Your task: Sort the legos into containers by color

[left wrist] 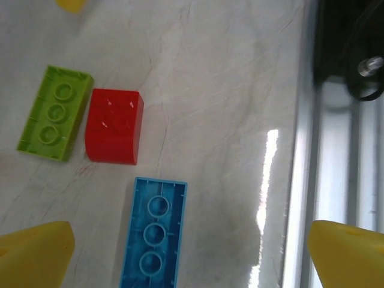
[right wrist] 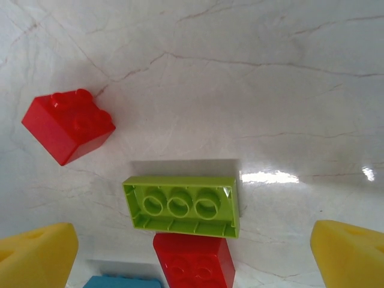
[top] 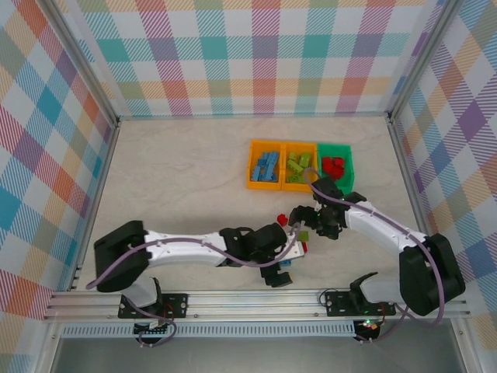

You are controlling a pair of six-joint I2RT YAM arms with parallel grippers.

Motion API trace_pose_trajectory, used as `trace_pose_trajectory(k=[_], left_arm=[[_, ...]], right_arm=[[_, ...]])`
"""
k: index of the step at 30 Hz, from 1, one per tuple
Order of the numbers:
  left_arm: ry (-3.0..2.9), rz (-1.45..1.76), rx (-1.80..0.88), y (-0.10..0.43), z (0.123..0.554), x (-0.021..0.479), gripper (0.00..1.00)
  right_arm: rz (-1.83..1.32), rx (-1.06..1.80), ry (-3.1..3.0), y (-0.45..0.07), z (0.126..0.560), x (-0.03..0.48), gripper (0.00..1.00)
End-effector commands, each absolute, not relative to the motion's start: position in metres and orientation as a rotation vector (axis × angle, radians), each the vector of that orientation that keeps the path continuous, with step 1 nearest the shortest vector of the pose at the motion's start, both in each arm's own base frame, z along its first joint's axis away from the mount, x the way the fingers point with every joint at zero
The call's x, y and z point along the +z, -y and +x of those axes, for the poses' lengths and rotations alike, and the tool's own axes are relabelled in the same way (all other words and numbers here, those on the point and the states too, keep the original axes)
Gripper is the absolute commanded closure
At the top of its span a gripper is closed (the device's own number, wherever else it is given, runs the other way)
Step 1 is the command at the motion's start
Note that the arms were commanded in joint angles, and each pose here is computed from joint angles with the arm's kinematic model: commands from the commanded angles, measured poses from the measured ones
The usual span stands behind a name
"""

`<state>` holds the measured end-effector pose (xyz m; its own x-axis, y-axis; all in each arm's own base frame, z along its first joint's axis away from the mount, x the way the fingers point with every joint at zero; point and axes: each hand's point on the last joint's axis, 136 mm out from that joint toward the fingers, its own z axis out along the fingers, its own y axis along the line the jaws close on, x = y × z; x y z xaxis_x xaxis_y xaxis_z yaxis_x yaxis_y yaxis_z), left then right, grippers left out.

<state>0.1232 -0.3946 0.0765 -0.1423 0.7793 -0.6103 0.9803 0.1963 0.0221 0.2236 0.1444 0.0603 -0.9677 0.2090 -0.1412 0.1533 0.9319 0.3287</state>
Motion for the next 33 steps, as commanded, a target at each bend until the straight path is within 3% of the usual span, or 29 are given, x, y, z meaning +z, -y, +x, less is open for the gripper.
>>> trace_pose_trajectory(k=[1, 5, 11, 17, 20, 27, 33], left_arm=[[-2.012, 1.689, -0.374, 0.39, 0.134, 0.051, 0.0], [-2.048, 1.699, -0.315, 0.389, 0.138, 0.033, 0.04], [-2.111, 1.729, -0.299, 0.383, 0.133, 0.011, 0.27], [-2.12, 1.721, -0.351, 0.384, 0.127, 0.013, 0.65], [-2.082, 1.676, -0.369, 0.386, 0.131, 0.03, 0.77], [-1.98, 1.365, -0.544, 0.378, 0.164, 0.107, 0.8], [-2.008, 0.814, -0.503, 0.342, 0.276, 0.189, 0.8]], right_arm=[[0.291, 0.469, -2.865, -0.139, 0.222, 0.068, 0.0], [0.279, 0.437, -2.865, -0.131, 0.214, 0.068, 0.0], [0.279, 0.447, -2.86, -0.13, 0.211, 0.071, 0.0], [0.281, 0.466, -2.853, -0.132, 0.211, 0.076, 0.0], [0.278, 0.475, -2.858, -0.133, 0.21, 0.079, 0.0], [0.258, 0.506, -2.859, -0.131, 0.199, 0.097, 0.0], [0.139, 0.778, -2.772, -0.157, 0.191, 0.12, 0.0]])
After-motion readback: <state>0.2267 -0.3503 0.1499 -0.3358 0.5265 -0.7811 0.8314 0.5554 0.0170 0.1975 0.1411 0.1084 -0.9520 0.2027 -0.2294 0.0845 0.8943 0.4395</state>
